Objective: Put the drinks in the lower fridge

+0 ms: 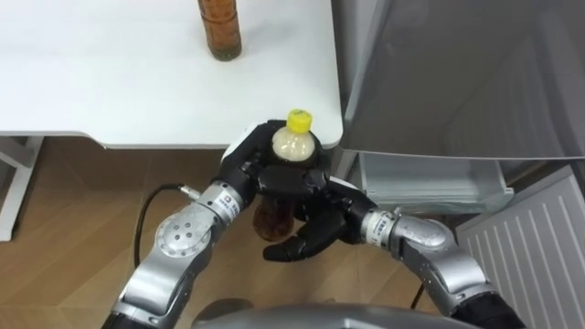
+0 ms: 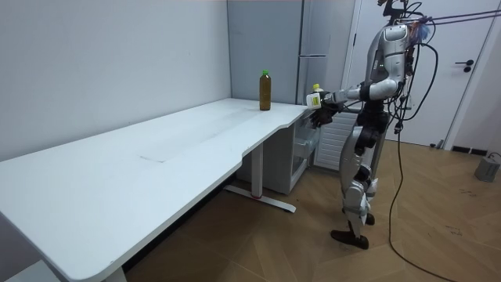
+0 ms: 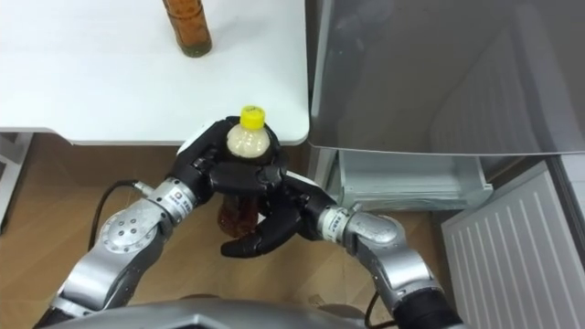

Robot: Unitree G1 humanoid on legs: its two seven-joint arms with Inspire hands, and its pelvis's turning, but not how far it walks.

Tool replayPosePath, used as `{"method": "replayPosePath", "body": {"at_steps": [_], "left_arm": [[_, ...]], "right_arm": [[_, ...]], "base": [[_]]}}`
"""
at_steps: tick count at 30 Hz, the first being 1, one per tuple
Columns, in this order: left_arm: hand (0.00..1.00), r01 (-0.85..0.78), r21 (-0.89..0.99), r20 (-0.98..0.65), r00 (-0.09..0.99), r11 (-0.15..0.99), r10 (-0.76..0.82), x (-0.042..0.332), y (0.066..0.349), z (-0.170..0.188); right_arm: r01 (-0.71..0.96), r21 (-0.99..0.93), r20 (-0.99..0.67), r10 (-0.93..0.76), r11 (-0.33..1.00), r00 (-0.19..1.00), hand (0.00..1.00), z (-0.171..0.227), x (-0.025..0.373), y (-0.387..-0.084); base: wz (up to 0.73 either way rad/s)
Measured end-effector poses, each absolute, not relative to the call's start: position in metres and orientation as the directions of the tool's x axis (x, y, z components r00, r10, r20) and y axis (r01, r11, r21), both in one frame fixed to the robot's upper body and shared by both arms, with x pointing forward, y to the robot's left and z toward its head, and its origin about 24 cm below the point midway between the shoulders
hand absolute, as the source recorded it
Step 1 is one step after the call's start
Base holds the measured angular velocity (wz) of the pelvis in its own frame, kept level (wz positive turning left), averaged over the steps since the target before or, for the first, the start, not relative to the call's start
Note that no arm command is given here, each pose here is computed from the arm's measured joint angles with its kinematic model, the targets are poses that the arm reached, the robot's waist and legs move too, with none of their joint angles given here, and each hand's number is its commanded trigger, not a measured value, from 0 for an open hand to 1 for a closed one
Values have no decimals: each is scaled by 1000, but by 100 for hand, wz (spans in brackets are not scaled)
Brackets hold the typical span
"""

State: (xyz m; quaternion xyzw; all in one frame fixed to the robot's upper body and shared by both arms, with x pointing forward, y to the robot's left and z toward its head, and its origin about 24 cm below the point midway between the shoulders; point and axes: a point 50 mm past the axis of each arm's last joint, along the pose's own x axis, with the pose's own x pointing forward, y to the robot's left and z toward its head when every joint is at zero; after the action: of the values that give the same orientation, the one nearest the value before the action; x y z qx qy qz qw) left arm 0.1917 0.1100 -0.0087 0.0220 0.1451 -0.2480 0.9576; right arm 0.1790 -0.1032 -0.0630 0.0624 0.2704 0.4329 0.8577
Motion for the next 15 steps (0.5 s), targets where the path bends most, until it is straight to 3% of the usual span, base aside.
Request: {"method": "replayPosePath", "body": {"at_steps": [15], "left_arm": [[98,546,-77,-258,797,834,-546,189,96,-5]], "right_arm": [[-680,312,-440,735,664,516,100,-65,181,-107]], "base": [[-1]]}}
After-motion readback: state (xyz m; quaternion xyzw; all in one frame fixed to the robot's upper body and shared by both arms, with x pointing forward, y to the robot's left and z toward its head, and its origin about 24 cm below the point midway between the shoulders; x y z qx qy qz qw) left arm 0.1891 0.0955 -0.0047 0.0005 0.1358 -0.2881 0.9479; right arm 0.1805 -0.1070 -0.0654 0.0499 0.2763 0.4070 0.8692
